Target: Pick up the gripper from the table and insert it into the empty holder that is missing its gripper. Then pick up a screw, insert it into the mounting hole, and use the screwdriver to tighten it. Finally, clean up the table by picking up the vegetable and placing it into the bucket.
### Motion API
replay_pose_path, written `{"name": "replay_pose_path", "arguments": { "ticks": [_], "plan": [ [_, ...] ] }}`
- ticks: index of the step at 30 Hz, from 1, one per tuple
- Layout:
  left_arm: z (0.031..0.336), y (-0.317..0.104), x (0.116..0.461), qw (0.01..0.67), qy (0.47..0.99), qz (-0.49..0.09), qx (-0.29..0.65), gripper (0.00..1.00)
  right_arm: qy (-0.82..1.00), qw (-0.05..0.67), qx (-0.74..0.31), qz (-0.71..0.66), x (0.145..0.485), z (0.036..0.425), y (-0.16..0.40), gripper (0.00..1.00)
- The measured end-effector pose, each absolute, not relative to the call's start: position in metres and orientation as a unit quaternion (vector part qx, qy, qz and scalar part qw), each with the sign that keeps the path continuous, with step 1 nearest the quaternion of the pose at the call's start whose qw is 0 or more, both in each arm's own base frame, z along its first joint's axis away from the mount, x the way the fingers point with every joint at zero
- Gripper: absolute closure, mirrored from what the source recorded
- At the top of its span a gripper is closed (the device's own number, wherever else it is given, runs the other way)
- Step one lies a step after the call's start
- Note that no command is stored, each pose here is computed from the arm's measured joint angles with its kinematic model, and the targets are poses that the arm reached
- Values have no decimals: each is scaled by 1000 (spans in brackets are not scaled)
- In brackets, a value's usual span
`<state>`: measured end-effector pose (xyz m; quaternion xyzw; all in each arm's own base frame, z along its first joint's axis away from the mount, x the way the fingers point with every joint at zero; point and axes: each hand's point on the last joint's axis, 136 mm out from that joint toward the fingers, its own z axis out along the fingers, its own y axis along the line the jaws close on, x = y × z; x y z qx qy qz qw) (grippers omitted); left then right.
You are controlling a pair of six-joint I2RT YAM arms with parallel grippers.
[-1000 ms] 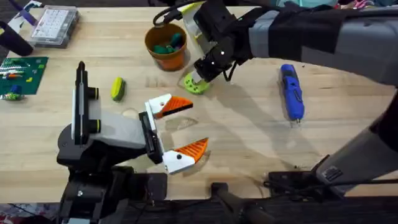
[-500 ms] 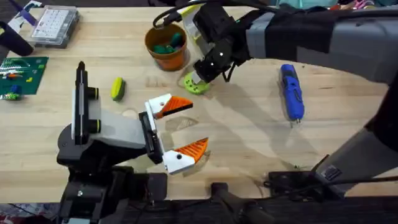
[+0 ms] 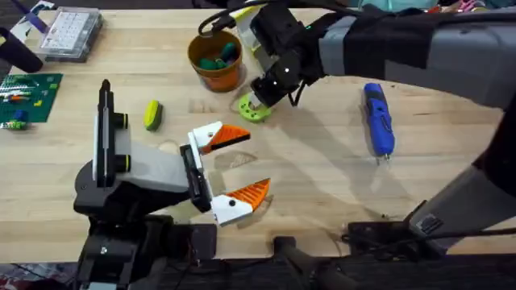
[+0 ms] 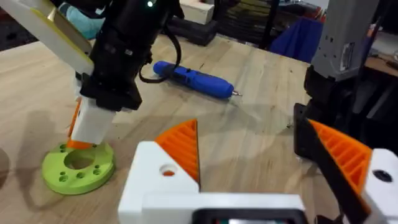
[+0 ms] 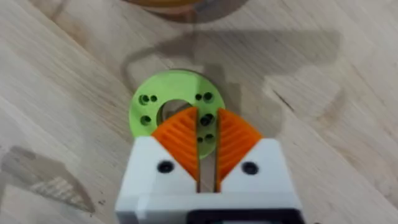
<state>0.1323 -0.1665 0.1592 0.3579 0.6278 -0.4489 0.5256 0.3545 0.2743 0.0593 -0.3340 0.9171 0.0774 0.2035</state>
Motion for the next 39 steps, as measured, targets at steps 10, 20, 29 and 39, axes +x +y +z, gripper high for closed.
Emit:
{"name": "replay_pose_path", "arguments": {
  "ticks": [10, 20, 29, 39],
  "plan": [
    [159, -167, 132, 526, 628, -449, 358, 13, 917, 203, -334, 79, 354, 59, 275, 993],
    [159, -166, 132, 526, 628, -449, 358, 14, 917, 203, -334, 79, 354, 59, 275, 994],
    [159, -167, 132, 526, 628, -449, 358, 14, 920, 189, -335, 74, 347, 61, 269, 994],
    [159, -166, 132, 526, 628, -449, 358, 14, 918, 196, -335, 77, 336, 111, 261, 994]
  ]
}}
